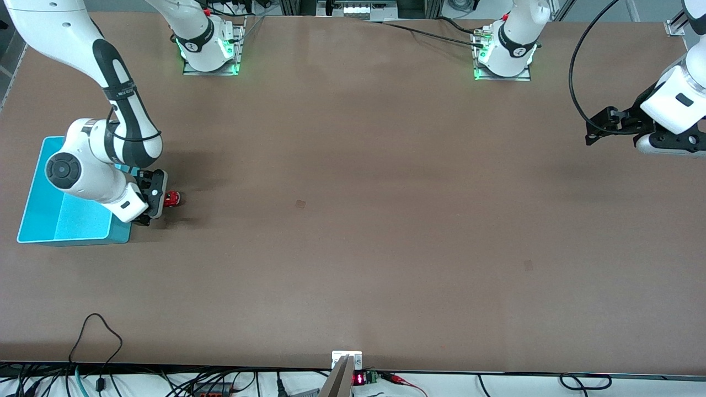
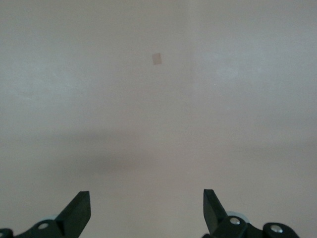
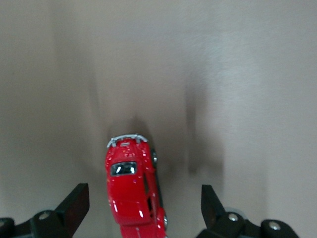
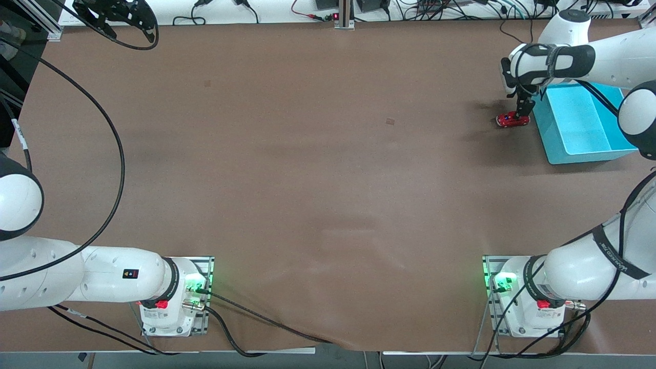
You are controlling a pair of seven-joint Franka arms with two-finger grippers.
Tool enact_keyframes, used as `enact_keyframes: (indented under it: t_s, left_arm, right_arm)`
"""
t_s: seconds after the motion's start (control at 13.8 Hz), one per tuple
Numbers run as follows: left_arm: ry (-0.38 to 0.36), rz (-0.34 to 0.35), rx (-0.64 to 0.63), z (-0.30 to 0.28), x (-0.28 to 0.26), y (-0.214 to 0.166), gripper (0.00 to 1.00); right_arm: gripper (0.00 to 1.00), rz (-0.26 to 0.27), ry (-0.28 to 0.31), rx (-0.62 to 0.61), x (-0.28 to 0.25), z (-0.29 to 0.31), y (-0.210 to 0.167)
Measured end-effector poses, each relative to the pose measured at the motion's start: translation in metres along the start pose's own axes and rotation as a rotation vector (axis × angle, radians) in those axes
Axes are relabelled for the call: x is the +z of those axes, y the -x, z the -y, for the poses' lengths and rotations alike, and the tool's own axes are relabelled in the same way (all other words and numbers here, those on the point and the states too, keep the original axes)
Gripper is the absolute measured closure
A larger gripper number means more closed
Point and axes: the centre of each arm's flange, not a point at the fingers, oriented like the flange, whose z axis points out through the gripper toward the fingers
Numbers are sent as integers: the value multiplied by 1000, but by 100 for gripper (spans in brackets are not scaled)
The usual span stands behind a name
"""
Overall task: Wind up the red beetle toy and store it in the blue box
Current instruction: 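Close the right gripper on the red car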
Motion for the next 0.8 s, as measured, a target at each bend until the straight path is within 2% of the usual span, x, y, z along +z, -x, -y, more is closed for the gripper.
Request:
enact_keyframes:
  t_s: [0.29,0.36,0.44,0.51,0.73,0.8]
  left_arm:
    - [0,16,2,0,2,2,0]
    - [0,17,2,0,2,2,0]
    - [0,17,2,0,2,2,0]
    - [0,17,2,0,2,2,0]
    - [0,18,2,0,2,2,0]
    - [0,18,2,1,2,2,0]
  right_arm:
    - [0,1,28,-44,17,11,1]
    - [6,1,27,-46,20,12,1]
    - [6,2,28,-48,21,12,1]
    - [14,2,32,-51,22,11,0]
    - [47,2,43,-55,20,9,-2]
    - [52,1,48,-54,18,9,-2]
